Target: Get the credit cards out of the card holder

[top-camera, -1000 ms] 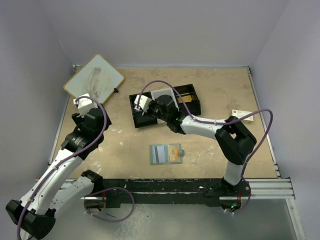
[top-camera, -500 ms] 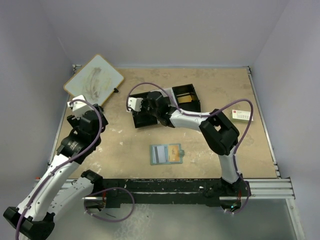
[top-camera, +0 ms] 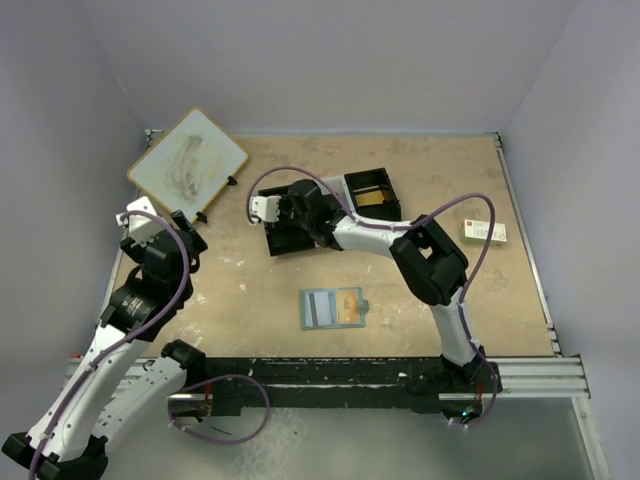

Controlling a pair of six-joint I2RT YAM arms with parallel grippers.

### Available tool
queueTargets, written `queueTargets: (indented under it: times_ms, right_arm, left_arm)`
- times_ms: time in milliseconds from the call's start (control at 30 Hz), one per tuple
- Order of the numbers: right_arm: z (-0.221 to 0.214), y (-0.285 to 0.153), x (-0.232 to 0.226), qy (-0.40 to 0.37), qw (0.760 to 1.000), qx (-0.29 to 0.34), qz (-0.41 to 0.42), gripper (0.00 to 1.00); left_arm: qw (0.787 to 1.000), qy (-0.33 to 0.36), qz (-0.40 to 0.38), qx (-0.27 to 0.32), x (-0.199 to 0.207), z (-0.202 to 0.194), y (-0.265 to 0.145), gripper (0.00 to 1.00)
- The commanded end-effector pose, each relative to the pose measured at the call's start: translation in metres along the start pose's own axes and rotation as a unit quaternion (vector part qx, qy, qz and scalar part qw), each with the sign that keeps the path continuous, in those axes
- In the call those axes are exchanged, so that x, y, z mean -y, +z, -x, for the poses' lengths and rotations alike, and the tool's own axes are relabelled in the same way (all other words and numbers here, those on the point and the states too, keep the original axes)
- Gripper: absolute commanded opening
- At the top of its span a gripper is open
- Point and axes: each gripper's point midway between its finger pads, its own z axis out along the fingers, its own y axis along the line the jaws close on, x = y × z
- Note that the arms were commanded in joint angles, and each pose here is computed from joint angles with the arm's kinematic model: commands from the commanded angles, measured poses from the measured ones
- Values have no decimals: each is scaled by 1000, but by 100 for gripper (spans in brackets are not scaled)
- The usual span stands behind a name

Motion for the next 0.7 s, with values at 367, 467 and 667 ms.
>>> queueTargets:
  times_ms: [367,467,667]
  right_arm:
    - [-12,26,13,-35,999,-29,-25,1]
    - [-19,29,15,-37,998,-47,-35,3]
    - [-25,29,9,-38,997,-54,-30,15]
  left_arm:
    - [998,-47,12,40,-15,17,-8,72]
    - [998,-42,11,36,-13,16,-7,72]
    - [999,-30,4,24,-6,11,-4,72]
